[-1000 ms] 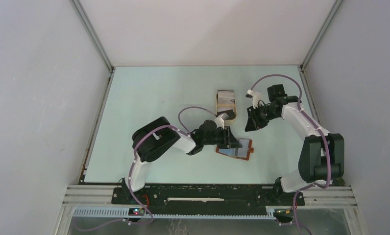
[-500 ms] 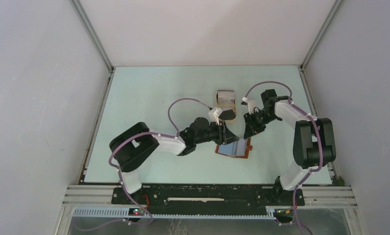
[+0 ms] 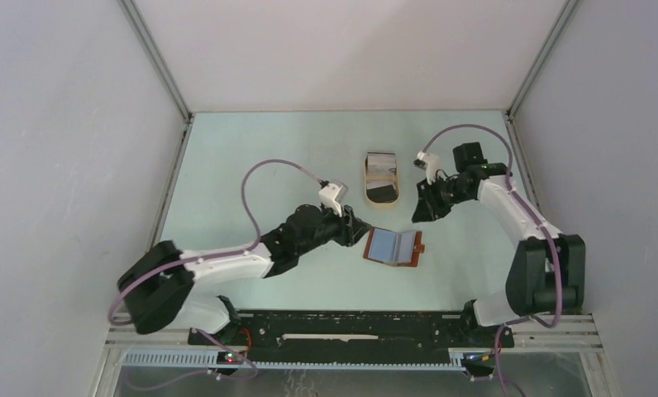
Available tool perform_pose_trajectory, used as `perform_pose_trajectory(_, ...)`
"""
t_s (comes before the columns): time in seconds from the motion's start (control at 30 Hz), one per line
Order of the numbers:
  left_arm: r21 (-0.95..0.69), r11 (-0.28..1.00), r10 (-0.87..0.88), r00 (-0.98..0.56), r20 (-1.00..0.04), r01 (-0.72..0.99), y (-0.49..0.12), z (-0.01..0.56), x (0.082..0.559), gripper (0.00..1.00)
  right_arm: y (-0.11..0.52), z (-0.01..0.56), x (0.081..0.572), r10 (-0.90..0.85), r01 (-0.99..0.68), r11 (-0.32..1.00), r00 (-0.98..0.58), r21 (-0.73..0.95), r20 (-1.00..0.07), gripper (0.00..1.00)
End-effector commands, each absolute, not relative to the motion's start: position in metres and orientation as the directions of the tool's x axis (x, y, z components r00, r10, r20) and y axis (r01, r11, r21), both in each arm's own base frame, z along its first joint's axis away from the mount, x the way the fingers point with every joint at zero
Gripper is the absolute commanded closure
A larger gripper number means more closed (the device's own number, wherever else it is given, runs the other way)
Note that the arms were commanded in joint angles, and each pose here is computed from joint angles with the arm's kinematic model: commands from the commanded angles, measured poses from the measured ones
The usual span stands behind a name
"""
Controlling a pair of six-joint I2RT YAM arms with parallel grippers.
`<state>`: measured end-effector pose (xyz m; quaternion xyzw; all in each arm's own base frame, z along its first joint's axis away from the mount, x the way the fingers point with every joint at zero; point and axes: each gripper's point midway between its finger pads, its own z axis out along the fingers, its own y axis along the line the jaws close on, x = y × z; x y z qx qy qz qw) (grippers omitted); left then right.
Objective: Put the credit cards into the card holder
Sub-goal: Turn over the card slot in the card holder, then pick up the credit card from the storage box.
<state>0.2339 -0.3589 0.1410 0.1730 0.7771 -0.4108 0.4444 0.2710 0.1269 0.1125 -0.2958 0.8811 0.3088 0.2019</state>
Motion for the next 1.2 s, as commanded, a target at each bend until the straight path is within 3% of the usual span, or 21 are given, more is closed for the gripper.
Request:
perform_pose_trajectory(0.0,-0.275,0.725,-0.07,-0.33,-0.941,0.631,-0.306,0.175,0.246,0.52,0.135,0.172,0.286,-0.383,-0.768,0.575,-0.556,0.281,-0.737,0.69)
perform_pose_trajectory(0.1,-0.227,0.786,-0.083,-0.266,-0.961,0.576,-0.275,0.191,0.249,0.41,0.136,0.208,0.295,-0.363,-0.799,0.577,-0.436,0.168,-0.824,0.63)
perform_pose_trajectory(0.2,-0.22,0.819,-0.111,-0.23,-0.967,0.529,-0.249,0.201,0.249,0.22,0.14,0.237,0.304,-0.341,-0.824,0.562,-0.312,0.074,-0.887,0.36)
perform_pose_trajectory(0.3,-0.251,0.82,-0.142,-0.242,-0.96,0.514,-0.231,0.206,0.247,0.07,0.151,0.255,0.31,-0.339,-0.871,0.491,-0.228,0.035,-0.913,0.27)
perform_pose_trajectory(0.5,-0.336,0.817,-0.207,-0.304,-0.93,0.47,-0.2,0.21,0.235,0.04,0.168,0.275,0.331,-0.419,-0.924,0.38,-0.138,-0.036,-0.897,0.24)
perform_pose_trajectory(0.73,-0.374,0.804,-0.309,-0.213,-0.927,0.463,-0.161,0.245,0.212,0.0,0.178,0.264,0.361,-0.508,-0.964,0.241,-0.025,-0.114,-0.861,0.2)
perform_pose_trajectory(1.0,-0.209,0.889,-0.107,-0.258,-0.96,0.407,-0.133,0.279,0.207,0.0,0.186,0.263,0.406,-0.584,-0.962,0.218,0.006,-0.164,-0.812,0.2)
perform_pose_trajectory(1.17,-0.045,0.937,0.062,-0.29,-0.955,0.346,-0.111,0.258,0.221,0.0,0.186,0.25,0.434,-0.644,-0.953,0.214,0.028,-0.215,-0.765,0.2)
